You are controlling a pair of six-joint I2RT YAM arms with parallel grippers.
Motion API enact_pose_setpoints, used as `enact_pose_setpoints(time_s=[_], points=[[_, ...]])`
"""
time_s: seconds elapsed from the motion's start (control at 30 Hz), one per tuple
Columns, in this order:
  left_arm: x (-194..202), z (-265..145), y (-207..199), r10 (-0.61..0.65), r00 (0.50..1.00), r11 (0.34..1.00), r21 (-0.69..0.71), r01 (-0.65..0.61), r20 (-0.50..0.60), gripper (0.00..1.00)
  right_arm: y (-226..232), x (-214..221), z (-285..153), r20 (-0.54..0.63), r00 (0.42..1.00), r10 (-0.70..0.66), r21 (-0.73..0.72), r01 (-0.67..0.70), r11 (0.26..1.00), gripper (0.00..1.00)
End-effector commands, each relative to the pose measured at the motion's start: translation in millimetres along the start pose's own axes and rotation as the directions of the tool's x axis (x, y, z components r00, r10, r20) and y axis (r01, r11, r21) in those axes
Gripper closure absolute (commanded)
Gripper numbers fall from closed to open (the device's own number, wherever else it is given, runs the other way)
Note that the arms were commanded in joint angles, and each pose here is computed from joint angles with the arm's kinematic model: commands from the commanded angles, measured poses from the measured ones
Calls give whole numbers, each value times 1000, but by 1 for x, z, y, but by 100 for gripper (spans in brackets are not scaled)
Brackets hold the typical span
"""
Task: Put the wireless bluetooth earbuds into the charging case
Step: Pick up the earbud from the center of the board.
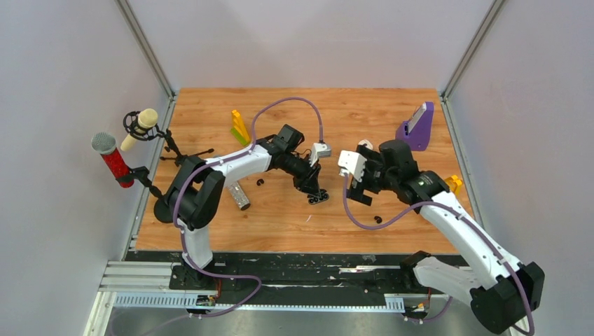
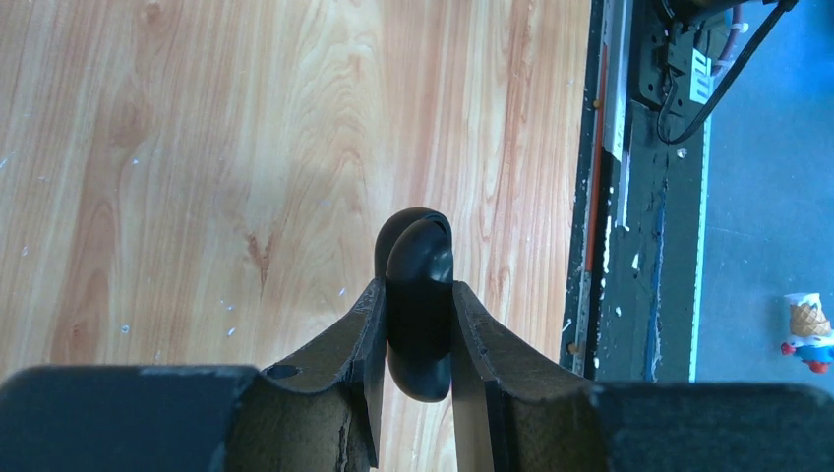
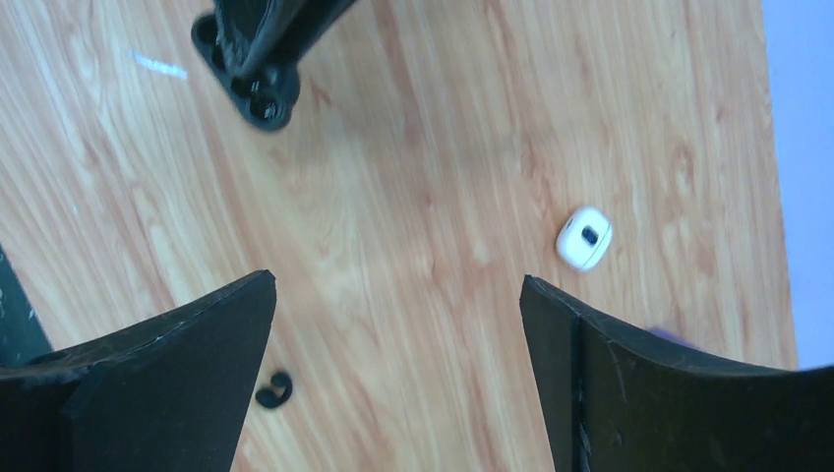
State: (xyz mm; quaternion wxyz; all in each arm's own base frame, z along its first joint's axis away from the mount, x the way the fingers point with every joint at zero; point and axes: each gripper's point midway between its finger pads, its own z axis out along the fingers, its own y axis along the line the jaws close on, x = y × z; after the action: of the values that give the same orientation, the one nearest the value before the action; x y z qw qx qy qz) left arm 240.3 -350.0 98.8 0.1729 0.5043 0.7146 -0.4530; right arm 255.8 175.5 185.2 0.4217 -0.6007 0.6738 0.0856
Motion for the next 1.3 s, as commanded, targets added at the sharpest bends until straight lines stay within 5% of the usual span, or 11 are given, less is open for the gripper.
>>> enact_pose_setpoints(time_s=[0.0, 0.4, 0.93, 1.27], points=[[-20, 1, 0, -10, 999, 1000, 11, 10, 31, 83, 32, 51, -16, -135, 991, -2, -92, -11, 996, 3], [-19, 3, 4, -49, 998, 999, -2, 49, 28, 82, 77, 151, -34, -444, 893, 82, -176, -176, 968, 18], [-20, 3, 2, -41, 999, 999, 7, 41, 36, 82, 44, 195, -4, -502, 841, 203, -68, -272, 960, 58], [-20, 3, 2, -38, 999, 999, 3, 38, 35, 82, 69, 179, 9, -470, 849, 241, -184, -362, 914, 60]])
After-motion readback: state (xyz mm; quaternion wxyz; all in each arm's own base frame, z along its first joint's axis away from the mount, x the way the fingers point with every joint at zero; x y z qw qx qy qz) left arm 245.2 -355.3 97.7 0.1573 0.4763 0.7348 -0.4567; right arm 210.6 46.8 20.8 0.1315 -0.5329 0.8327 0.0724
